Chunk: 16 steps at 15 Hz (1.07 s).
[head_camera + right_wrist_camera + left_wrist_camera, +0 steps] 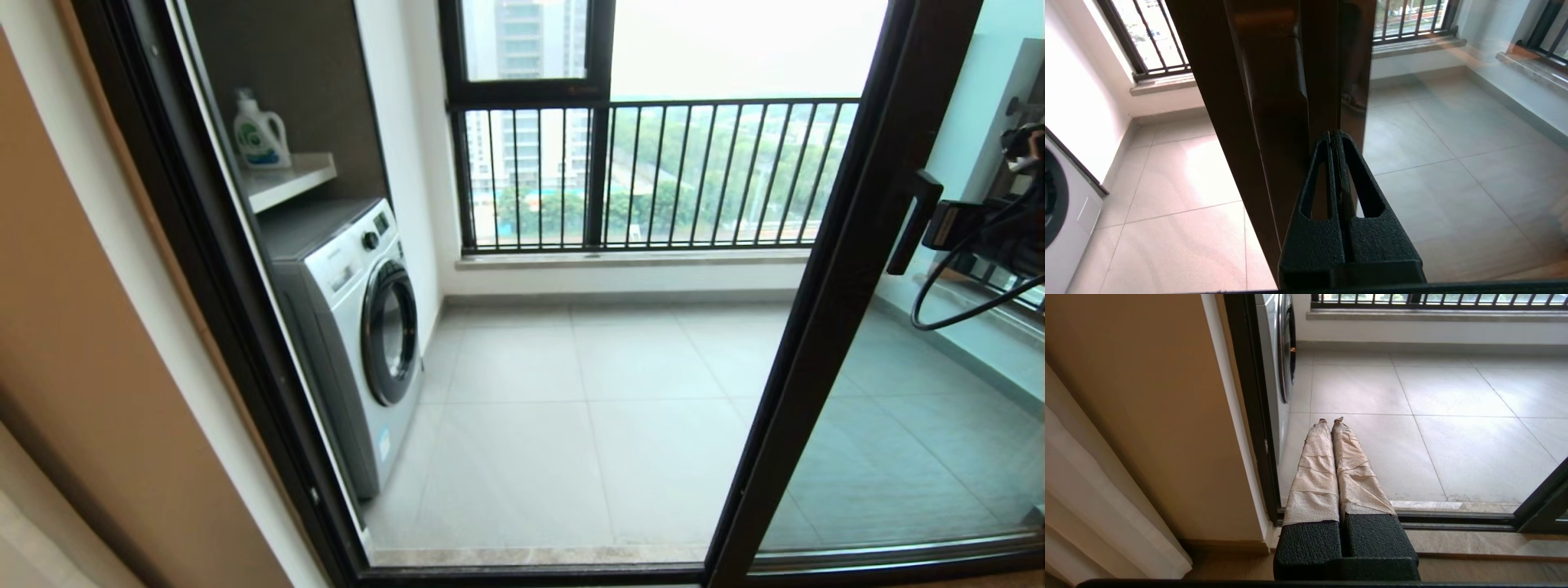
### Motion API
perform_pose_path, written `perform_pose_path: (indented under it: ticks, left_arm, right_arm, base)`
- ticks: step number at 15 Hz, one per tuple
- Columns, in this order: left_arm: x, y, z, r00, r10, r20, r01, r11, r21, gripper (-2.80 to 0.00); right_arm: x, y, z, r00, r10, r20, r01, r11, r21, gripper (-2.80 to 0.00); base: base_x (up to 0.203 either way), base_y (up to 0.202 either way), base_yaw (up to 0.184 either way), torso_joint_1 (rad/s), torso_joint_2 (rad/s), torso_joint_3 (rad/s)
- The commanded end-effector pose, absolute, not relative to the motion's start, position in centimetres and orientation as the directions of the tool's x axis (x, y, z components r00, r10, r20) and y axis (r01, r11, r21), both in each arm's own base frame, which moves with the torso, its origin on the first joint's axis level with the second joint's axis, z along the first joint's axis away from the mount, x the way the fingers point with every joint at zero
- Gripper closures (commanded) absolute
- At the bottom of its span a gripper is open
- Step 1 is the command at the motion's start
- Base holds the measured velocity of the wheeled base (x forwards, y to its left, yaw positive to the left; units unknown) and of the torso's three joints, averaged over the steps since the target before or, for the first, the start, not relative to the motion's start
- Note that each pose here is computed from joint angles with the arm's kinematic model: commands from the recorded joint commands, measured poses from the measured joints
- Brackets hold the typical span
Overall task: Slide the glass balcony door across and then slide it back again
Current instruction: Close the slid door
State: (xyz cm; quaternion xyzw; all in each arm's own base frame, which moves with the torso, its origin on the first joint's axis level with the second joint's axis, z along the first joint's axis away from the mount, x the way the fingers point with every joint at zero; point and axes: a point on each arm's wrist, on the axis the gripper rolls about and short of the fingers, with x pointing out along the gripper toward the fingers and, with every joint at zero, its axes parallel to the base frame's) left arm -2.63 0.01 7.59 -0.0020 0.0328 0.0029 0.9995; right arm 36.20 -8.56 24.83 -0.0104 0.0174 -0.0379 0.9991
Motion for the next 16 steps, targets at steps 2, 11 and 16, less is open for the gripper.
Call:
perform_pose_path:
  ticks: [2, 11, 16]
  left_arm:
    - [-2.6, 0.0, 7.6, 0.998, 0.006, -0.067, -0.006, 1.000, -0.004, 0.00]
    - [-2.6, 0.0, 7.6, 0.998, 0.006, -0.067, -0.006, 1.000, -0.004, 0.00]
    - [-2.6, 0.0, 7.6, 0.998, 0.006, -0.067, -0.006, 1.000, -0.004, 0.00]
  right_arm:
    - [36.6, -6.5, 24.9, 0.999, -0.027, -0.029, 0.026, 0.999, -0.025, 0.00]
    - [36.6, -1.4, 24.8, 0.998, 0.045, -0.039, -0.046, 0.999, -0.026, 0.00]
    - [36.2, -1.4, 25.1, 0.999, 0.044, -0.028, -0.045, 0.999, -0.027, 0.00]
  base:
    - [0.000, 0.000, 0.000, 0.000, 0.00, 0.000]
    - [0.000, 0.000, 0.000, 0.000, 0.00, 0.000]
    - [0.000, 0.000, 0.000, 0.000, 0.00, 0.000]
